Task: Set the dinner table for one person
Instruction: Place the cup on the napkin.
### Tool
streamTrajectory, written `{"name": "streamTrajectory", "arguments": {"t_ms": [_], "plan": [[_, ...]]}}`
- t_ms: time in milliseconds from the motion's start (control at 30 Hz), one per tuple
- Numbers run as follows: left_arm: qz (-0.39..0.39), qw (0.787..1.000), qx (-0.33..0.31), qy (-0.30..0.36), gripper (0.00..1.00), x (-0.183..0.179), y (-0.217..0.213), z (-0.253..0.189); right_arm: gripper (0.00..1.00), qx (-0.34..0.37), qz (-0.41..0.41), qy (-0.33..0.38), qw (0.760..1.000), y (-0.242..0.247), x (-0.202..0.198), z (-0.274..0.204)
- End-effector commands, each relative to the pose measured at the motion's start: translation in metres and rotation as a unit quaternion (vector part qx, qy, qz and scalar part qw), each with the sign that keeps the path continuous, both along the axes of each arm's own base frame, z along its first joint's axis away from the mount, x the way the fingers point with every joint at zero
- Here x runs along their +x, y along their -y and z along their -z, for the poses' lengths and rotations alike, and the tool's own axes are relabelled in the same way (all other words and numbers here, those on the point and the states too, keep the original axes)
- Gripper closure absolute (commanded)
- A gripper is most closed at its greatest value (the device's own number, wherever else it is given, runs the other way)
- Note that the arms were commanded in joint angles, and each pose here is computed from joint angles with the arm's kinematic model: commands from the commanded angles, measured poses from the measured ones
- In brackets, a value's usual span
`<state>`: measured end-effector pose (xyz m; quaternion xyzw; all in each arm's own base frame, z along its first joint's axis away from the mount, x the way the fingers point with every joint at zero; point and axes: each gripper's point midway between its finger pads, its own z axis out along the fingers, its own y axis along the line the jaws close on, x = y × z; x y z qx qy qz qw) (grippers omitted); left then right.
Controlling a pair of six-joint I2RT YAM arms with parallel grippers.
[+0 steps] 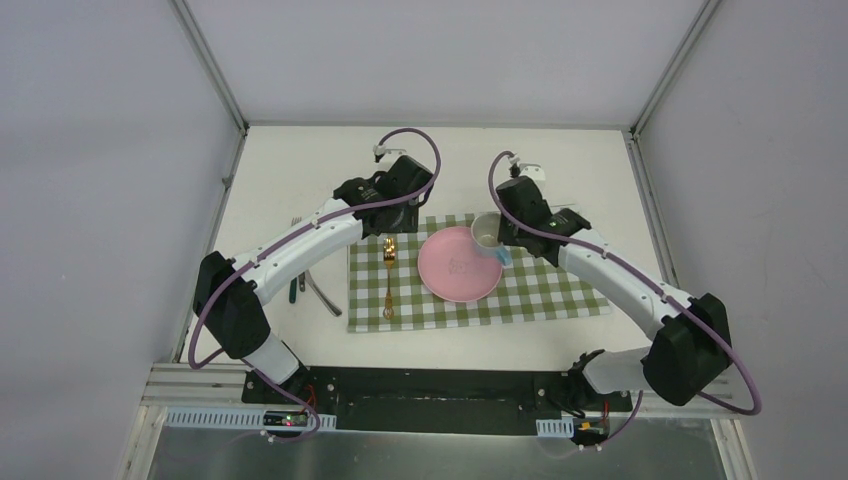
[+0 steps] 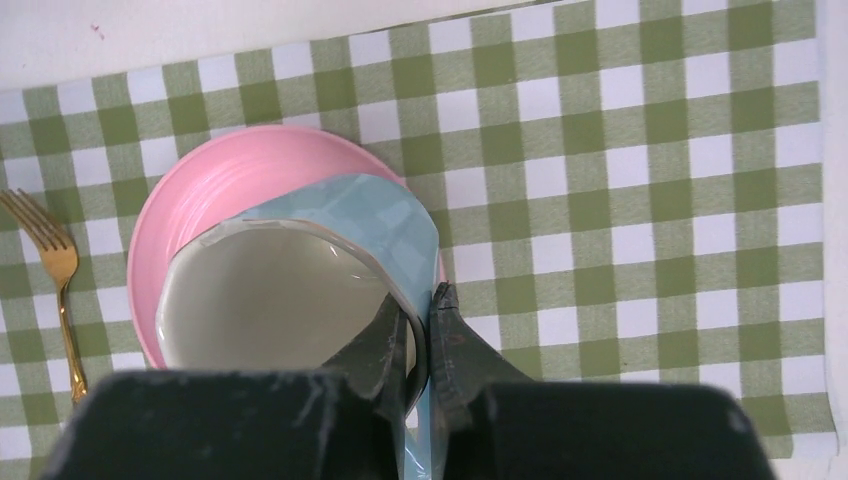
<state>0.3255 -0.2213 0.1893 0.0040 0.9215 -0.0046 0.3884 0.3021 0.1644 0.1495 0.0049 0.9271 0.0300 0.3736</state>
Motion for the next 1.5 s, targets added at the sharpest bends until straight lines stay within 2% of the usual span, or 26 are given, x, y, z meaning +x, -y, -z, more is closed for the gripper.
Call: {"name": "streamTrajectory", "arguments": {"t_ms": [0, 433, 1033, 1467], "plan": [[-0.008, 0.999, -0.025, 0.02, 0.34, 0.001, -0.001, -0.015, 1.0, 0.022, 0.043, 0.069, 0.996, 0.017, 0.021, -0.042], [-0.005, 1.0, -0.019, 0.016, 0.34, 0.0, -0.004, -0.011, 1.0, 0.067, 0.155, 0.069, 0.983, 0.082, 0.062, -0.017], [-0.005, 1.0, -0.014, 0.013, 0.34, 0.0, -0.006, -0.008, 1.0, 0.064, 0.2, 0.056, 0.976, 0.107, 0.104, 0.013], [-0.004, 1.0, -0.015, 0.011, 0.35, 0.0, -0.006, -0.008, 1.0, 0.084, 0.218, 0.04, 0.972, 0.125, 0.11, 0.026]]}}
